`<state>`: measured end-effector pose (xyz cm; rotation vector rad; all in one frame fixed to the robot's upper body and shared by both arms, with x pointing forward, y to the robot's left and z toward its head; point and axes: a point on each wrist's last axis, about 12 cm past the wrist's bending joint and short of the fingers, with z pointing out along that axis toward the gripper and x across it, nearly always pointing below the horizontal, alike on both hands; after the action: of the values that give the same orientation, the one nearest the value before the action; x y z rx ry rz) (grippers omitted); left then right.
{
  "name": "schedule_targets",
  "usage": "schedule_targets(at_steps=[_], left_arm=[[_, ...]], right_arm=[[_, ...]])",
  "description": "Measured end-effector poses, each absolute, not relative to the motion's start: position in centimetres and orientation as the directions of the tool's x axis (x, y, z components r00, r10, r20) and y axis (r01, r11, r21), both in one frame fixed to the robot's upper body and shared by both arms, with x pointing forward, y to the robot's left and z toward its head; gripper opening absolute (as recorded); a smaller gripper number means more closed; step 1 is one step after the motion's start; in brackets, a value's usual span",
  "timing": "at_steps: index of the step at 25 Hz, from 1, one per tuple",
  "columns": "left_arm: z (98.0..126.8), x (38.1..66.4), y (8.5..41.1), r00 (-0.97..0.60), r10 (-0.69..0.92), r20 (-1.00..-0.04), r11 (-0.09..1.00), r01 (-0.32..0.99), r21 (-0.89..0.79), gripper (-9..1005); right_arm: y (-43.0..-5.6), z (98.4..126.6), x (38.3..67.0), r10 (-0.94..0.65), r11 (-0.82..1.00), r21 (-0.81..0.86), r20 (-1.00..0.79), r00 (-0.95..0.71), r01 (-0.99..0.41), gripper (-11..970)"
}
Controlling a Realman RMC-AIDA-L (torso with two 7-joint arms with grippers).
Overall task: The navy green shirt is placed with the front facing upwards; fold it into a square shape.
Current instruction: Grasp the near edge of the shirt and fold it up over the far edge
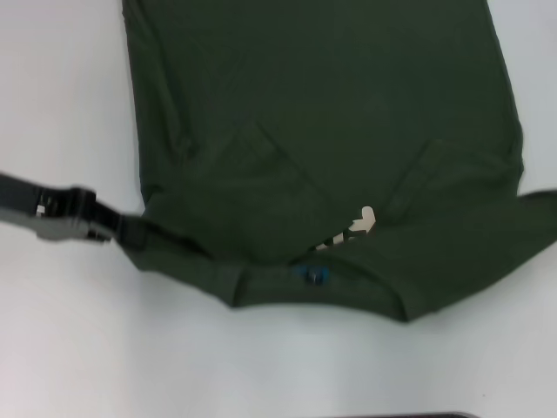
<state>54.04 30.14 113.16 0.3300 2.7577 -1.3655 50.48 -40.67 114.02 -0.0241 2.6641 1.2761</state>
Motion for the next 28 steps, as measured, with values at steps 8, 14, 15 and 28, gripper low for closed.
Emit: schedule_targets(at_steps=[8, 14, 15, 28], left_arm=[[114.2, 59.3, 27.5, -0.960, 0.016, -0.280, 0.637, 0.225, -0.737, 31], [114.7, 62.3, 23.4, -0.931, 0.001, -0.365, 0.665, 0.273, -0.695, 31], [114.9, 62.8, 22.9, -0.926, -0.001, -0.379, 0.669, 0.281, -0.688, 31], [116.5, 66.7, 19.9, -0.840, -0.097, -0.533, 0.743, 0.295, -0.600, 30]], right_arm=[[-41.4, 115.8, 52.5, 0.167, 0.615, 0.779, -0.285, -0.944, -0.126, 50], [-40.7, 116.1, 54.6, 0.228, 0.624, 0.767, -0.361, -0.904, -0.148, 51], [-40.6, 116.2, 54.9, 0.240, 0.623, 0.767, -0.373, -0.896, -0.152, 51], [-38.7, 116.8, 58.8, 0.270, 0.675, 0.698, -0.534, -0.802, -0.238, 51]])
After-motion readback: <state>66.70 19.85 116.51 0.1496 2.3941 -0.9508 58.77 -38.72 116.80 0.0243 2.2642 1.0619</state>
